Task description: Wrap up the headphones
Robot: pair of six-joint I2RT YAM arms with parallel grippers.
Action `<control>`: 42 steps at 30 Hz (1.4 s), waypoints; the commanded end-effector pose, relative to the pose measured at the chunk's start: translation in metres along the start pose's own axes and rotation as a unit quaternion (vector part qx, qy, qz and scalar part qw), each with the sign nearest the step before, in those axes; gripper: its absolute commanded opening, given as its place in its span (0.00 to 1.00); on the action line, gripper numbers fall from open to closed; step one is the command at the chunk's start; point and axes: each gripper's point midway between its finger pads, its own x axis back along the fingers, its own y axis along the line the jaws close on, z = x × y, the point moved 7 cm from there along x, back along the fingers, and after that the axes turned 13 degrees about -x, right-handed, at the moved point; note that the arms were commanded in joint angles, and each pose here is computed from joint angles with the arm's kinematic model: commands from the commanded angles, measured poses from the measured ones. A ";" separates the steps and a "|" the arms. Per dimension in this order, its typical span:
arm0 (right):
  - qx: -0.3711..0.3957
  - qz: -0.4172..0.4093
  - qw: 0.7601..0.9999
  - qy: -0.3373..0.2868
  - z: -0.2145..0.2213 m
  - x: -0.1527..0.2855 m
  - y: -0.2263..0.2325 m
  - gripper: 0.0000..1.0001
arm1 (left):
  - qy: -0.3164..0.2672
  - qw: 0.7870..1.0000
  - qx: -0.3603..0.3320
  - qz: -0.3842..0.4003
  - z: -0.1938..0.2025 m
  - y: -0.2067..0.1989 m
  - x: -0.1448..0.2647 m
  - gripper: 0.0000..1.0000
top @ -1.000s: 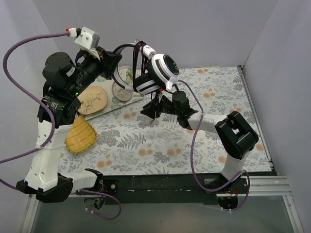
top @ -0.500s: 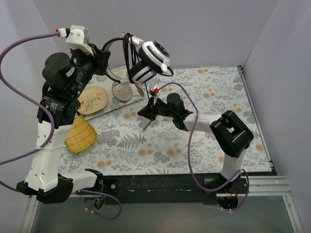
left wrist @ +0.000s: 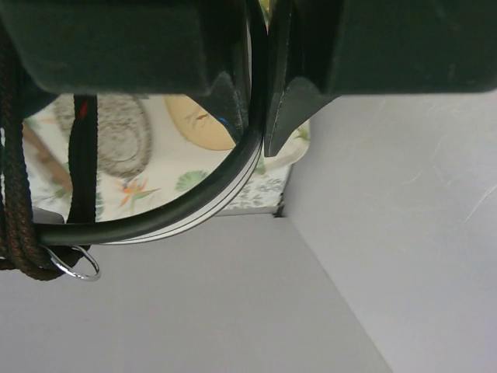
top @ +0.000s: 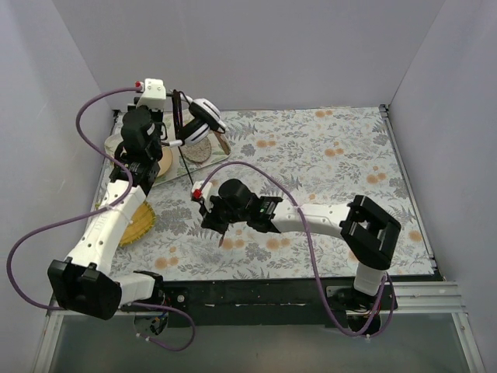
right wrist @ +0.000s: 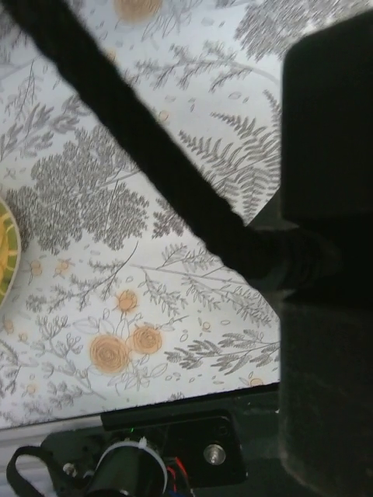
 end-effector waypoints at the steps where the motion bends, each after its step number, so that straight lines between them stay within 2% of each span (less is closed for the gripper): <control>1: 0.063 0.034 0.997 0.036 -0.008 0.038 0.023 0.01 | -0.105 0.982 0.013 -0.157 -0.042 0.064 -0.004 0.00; 4: 0.076 0.043 0.995 0.038 -0.017 0.057 0.036 0.01 | -0.080 0.984 -0.034 -0.158 -0.023 0.055 -0.016 0.00; 7: 0.088 0.077 0.993 0.029 -0.035 0.080 0.041 0.01 | -0.079 0.982 -0.078 -0.155 -0.009 0.047 -0.019 0.00; 8: 0.091 0.086 0.992 0.022 -0.044 0.087 0.042 0.01 | -0.068 0.984 -0.093 -0.138 -0.003 0.041 -0.021 0.00; 10: 0.100 0.148 0.984 0.014 -0.058 0.103 0.035 0.01 | -0.068 0.987 -0.121 -0.076 0.007 0.025 -0.021 0.00; 11: 0.108 0.169 0.980 0.015 -0.071 0.115 0.036 0.01 | -0.050 0.988 -0.140 -0.040 0.019 0.014 -0.019 0.00; 12: 0.112 0.209 0.971 0.014 -0.078 0.122 0.029 0.01 | -0.055 0.988 -0.141 -0.029 0.019 0.013 -0.011 0.00; 14: 0.122 0.250 0.960 0.014 -0.099 0.139 0.027 0.01 | -0.054 0.981 -0.184 0.009 0.035 -0.003 -0.001 0.00; 16: 0.124 0.320 0.939 0.016 -0.112 0.147 0.009 0.01 | -0.078 0.976 -0.200 0.038 0.035 -0.010 0.015 0.00; 17: 0.127 0.338 0.933 -0.002 -0.131 0.156 0.008 0.01 | -0.073 0.971 -0.218 0.064 0.046 -0.019 0.022 0.00; 18: 0.125 0.369 0.921 0.018 -0.132 0.158 -0.006 0.01 | -0.073 0.968 -0.227 0.082 0.052 -0.025 0.027 0.00; 19: 0.126 0.380 0.916 0.019 -0.138 0.161 -0.010 0.01 | -0.092 0.964 -0.227 0.100 0.047 -0.029 0.040 0.00; 22: 0.139 0.425 0.894 0.011 -0.164 0.171 -0.029 0.01 | -0.088 0.950 -0.253 0.159 0.062 -0.045 0.059 0.00; 24: 0.156 0.448 0.880 0.013 -0.175 0.175 -0.043 0.01 | -0.072 0.941 -0.250 0.215 0.074 -0.055 0.069 0.00; 26: 0.152 0.457 0.876 0.008 -0.183 0.179 -0.059 0.01 | -0.060 0.930 -0.248 0.265 0.082 -0.062 0.079 0.00; 29: 0.157 0.434 0.887 -0.017 -0.195 0.179 -0.073 0.01 | -0.056 0.917 -0.235 0.317 0.085 -0.067 0.093 0.00; 33: 0.169 0.386 0.905 -0.054 -0.208 0.176 -0.089 0.01 | -0.077 0.887 -0.205 0.407 0.077 -0.078 0.112 0.00; 37: 0.144 0.317 0.934 -0.080 -0.213 0.168 -0.102 0.01 | -0.075 0.876 -0.149 0.452 0.066 -0.082 0.124 0.00; 41: 0.101 0.218 0.967 -0.082 -0.194 0.155 -0.119 0.01 | -0.096 0.866 -0.083 0.484 0.040 -0.078 0.137 0.00; 42: 0.100 0.203 0.969 -0.096 -0.195 0.154 -0.119 0.01 | -0.097 0.862 -0.072 0.492 0.035 -0.078 0.139 0.00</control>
